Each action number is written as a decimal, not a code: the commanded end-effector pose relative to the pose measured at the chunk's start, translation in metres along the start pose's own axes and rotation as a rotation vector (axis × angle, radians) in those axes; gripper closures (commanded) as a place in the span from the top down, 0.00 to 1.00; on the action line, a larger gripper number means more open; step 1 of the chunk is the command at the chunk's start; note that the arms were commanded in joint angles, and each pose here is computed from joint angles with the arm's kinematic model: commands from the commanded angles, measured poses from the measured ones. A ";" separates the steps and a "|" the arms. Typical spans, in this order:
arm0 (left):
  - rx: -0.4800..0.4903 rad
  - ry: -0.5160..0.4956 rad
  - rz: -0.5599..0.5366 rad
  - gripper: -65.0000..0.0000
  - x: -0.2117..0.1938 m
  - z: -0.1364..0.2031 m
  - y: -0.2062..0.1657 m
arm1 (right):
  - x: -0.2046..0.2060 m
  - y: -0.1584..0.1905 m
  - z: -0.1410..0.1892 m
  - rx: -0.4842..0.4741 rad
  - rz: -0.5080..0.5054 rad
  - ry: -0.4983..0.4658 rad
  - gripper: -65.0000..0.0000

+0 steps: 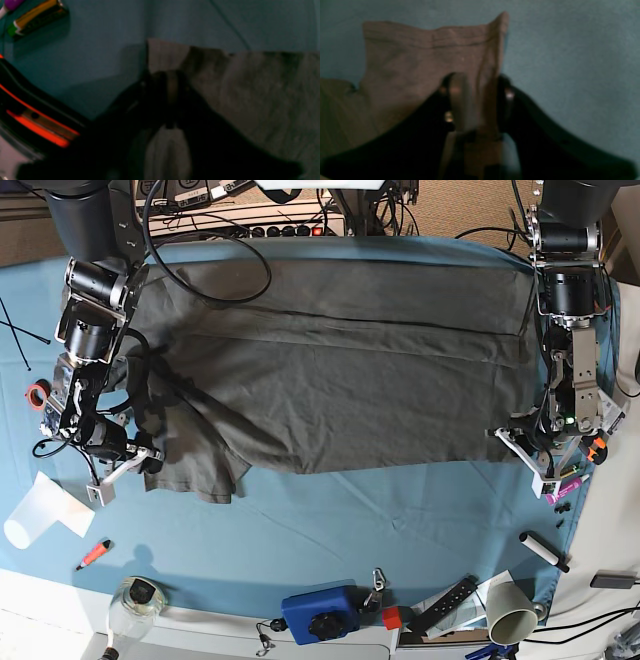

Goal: Fold the T-shirt properly
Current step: 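Move the left gripper down and grasp the shirt corner near it, then lift the shirt side with both grippers and fold it over the body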

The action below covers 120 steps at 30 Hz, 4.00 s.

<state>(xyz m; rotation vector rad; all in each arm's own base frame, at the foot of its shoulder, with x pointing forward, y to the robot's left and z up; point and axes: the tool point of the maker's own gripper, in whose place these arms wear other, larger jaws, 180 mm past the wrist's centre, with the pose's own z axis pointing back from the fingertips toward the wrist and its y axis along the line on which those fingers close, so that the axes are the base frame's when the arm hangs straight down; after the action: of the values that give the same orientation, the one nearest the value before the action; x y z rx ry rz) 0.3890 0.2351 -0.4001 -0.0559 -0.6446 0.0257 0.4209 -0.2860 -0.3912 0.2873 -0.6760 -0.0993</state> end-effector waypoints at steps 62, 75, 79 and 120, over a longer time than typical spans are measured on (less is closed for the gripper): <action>-0.224 0.034 0.035 0.00 0.018 0.062 -0.002 | 0.079 0.027 0.083 0.012 0.117 0.020 0.00; -0.272 0.021 -0.044 0.00 0.001 0.074 -0.017 | 0.036 0.023 0.089 -0.040 0.196 0.055 0.00; -0.275 0.024 -0.045 0.00 0.001 0.074 -0.018 | 0.028 0.021 0.088 -0.041 0.194 0.069 0.00; -0.227 0.049 -0.012 0.00 -0.045 0.099 0.013 | -0.062 -0.019 0.170 -0.087 0.115 -0.022 0.00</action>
<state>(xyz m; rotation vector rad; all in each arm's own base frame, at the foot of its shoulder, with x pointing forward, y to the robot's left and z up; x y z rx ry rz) 0.2838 0.2438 -0.3642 -0.2915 -0.5476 -0.0461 0.2570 -0.3239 -0.3256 0.1907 -0.6505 -0.0371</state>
